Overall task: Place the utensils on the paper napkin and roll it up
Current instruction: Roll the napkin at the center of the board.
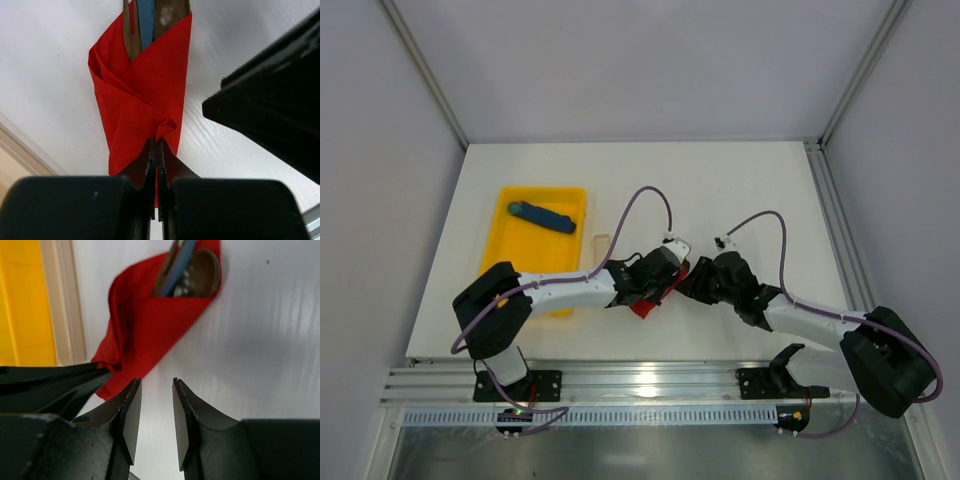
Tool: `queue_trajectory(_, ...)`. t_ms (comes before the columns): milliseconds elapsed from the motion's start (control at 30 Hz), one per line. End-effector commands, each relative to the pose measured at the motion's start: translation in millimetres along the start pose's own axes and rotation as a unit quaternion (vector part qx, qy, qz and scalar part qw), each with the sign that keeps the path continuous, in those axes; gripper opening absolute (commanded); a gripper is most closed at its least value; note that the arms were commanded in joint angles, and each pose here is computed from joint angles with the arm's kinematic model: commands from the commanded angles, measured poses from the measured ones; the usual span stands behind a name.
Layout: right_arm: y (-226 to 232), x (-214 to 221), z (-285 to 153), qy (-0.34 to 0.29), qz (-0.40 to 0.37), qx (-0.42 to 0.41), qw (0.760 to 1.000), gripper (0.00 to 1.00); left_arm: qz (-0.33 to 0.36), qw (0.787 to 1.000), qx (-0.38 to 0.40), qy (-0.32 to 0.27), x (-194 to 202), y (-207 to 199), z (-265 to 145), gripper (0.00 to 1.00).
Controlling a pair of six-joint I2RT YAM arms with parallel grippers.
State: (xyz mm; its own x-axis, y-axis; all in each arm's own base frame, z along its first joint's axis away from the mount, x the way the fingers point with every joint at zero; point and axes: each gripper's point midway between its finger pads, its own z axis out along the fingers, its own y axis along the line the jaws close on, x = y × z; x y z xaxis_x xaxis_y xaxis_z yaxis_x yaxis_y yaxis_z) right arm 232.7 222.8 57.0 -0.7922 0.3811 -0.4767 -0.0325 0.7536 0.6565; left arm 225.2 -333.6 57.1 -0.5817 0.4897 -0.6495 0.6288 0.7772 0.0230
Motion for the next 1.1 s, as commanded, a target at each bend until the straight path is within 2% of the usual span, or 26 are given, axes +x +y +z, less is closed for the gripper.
queue_trajectory(0, -6.7, -4.1, -1.9, -0.049, 0.047, 0.025, 0.997, 0.38, -0.024, 0.998, 0.021, -0.047, -27.6, -8.3, -12.7, 0.00)
queue_trajectory(200, -5.9, 0.7, 11.1, -0.072, 0.055, 0.039, 0.995, 0.38, -0.029, 0.998, 0.038, -0.047, -22.2, -13.1, -12.9, 0.00)
queue_trajectory(500, 4.9, 1.1, 37.1, -0.082, 0.083, -0.003, 0.993, 0.35, -0.032, 0.995, 0.086, -0.041, -9.2, -27.8, -13.6, 0.00)
queue_trajectory(1067, -5.8, 7.0, 39.5, -0.088, 0.084, -0.001, 0.993, 0.29, -0.050, 0.987, 0.146, -0.037, 7.4, -46.6, -11.7, 0.00)
